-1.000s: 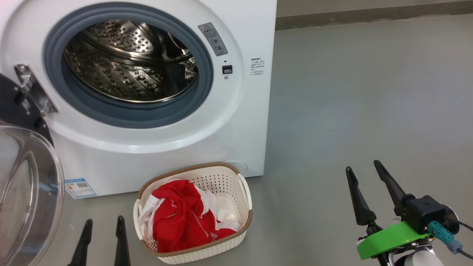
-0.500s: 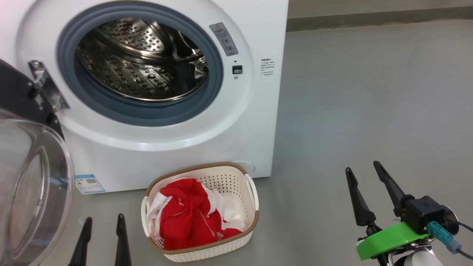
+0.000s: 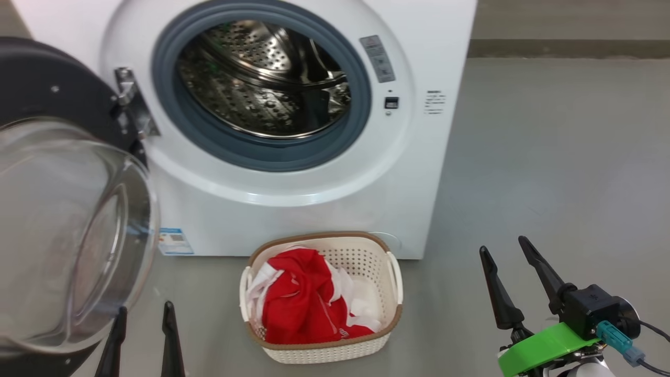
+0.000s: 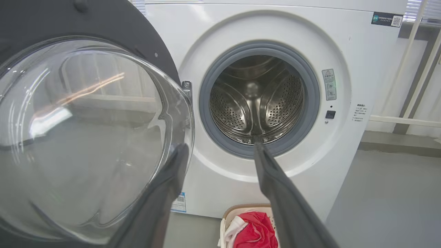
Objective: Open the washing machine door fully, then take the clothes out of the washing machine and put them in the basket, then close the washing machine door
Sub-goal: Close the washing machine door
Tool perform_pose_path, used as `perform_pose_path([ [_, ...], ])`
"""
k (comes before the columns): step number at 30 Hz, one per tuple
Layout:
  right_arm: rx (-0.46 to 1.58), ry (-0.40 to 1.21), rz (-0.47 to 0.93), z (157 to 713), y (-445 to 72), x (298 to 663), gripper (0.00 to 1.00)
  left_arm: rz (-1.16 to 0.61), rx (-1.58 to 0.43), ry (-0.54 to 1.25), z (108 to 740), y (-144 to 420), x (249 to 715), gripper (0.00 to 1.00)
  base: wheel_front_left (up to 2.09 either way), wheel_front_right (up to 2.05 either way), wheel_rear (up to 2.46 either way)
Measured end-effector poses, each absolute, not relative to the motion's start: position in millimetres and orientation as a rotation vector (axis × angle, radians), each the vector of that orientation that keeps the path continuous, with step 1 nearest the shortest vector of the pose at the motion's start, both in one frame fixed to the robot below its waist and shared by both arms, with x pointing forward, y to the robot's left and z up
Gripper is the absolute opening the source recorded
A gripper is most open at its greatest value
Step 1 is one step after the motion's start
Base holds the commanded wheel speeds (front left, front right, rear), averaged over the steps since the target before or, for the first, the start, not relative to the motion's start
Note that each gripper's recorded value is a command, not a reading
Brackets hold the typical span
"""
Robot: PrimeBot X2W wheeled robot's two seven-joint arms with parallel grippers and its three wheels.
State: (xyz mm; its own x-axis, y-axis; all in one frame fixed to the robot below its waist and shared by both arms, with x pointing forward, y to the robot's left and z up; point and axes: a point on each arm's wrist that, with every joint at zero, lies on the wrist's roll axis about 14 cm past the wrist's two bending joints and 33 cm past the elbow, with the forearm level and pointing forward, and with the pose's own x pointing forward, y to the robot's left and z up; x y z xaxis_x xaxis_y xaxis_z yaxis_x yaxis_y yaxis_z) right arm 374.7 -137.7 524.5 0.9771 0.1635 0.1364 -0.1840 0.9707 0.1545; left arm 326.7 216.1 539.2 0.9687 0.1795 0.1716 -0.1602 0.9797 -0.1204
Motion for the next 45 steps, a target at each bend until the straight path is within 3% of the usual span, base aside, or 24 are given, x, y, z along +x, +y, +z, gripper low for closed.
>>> perform_pose_path([
  [25,0.216,-0.129,0.52,540.1,-18.9,383.4,1.0,0.496,-0.052,-0.205,549.6,298.6,240.3,1.0,0.0,0.0,0.0],
  [45,0.21,-0.123,0.668,544.0,30.8,373.7,1.0,0.672,-0.038,-0.212,550.5,330.1,189.2,1.0,0.0,0.0,0.0],
])
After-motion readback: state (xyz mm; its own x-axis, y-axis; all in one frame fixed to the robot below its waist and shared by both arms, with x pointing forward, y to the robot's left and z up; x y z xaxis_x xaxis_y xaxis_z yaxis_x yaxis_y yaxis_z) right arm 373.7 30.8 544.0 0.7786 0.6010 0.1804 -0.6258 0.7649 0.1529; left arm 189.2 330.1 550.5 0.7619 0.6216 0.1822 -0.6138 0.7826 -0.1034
